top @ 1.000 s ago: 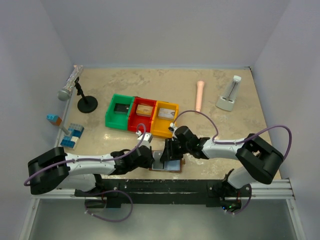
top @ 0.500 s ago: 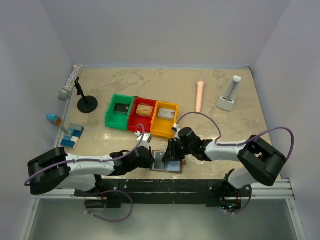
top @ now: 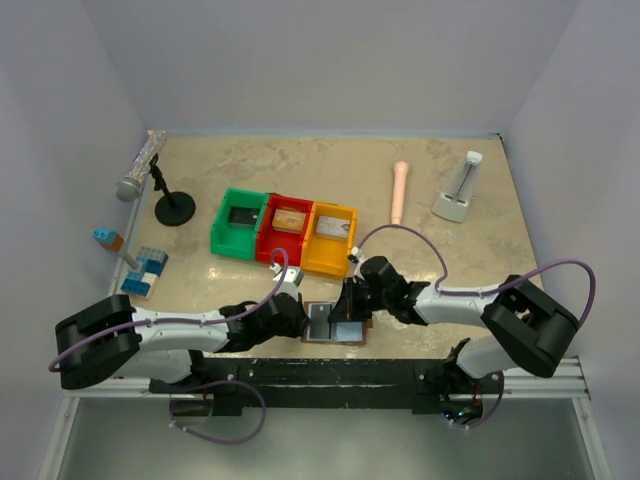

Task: Take the credit cards out of the card holder
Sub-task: Remove the credit card from the card holder.

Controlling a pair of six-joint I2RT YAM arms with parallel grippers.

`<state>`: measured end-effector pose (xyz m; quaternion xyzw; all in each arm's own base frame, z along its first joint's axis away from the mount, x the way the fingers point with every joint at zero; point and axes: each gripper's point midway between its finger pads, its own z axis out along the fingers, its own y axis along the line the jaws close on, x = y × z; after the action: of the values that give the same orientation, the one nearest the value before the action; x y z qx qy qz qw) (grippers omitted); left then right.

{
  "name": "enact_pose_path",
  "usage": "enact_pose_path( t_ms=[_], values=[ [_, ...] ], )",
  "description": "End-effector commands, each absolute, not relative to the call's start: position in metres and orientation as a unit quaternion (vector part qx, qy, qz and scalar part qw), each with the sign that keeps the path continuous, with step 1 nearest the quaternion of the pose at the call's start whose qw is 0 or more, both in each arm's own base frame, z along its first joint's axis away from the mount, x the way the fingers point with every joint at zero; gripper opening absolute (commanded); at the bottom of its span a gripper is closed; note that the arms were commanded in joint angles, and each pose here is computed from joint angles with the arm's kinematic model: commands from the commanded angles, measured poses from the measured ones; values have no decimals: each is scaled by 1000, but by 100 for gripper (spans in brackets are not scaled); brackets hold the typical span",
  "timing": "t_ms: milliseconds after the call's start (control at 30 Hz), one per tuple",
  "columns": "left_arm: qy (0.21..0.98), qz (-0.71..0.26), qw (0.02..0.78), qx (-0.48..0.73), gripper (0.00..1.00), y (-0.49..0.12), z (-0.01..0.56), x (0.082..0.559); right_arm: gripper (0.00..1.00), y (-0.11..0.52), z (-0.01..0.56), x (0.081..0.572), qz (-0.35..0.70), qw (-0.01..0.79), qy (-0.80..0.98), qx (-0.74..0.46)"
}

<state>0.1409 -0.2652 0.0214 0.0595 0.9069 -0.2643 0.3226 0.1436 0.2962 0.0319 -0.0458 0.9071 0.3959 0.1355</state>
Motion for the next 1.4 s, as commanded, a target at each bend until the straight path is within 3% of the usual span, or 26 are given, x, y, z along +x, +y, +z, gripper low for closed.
enact_pose_path(
  t_ms=[0,200,367,600,833,1000,1367],
  values=[
    [910,-264,316,54,4,-261,18,137,7,304,50,154,422,166,890,-46],
    [906,-256,332,51,13,-255,25,142,6,303,49,151,421,162,891,-56],
    [905,-256,337,51,14,-255,28,144,14,305,50,149,427,152,889,-65],
    [909,-248,330,53,10,-254,23,143,15,303,48,148,424,151,890,-65],
    [913,-241,325,50,0,-251,17,141,17,301,48,148,425,151,890,-63],
    [916,-237,322,46,0,-249,14,141,24,299,47,148,425,150,891,-62],
    [916,-242,318,49,0,-252,12,140,28,303,43,145,426,135,892,-69]
  ],
)
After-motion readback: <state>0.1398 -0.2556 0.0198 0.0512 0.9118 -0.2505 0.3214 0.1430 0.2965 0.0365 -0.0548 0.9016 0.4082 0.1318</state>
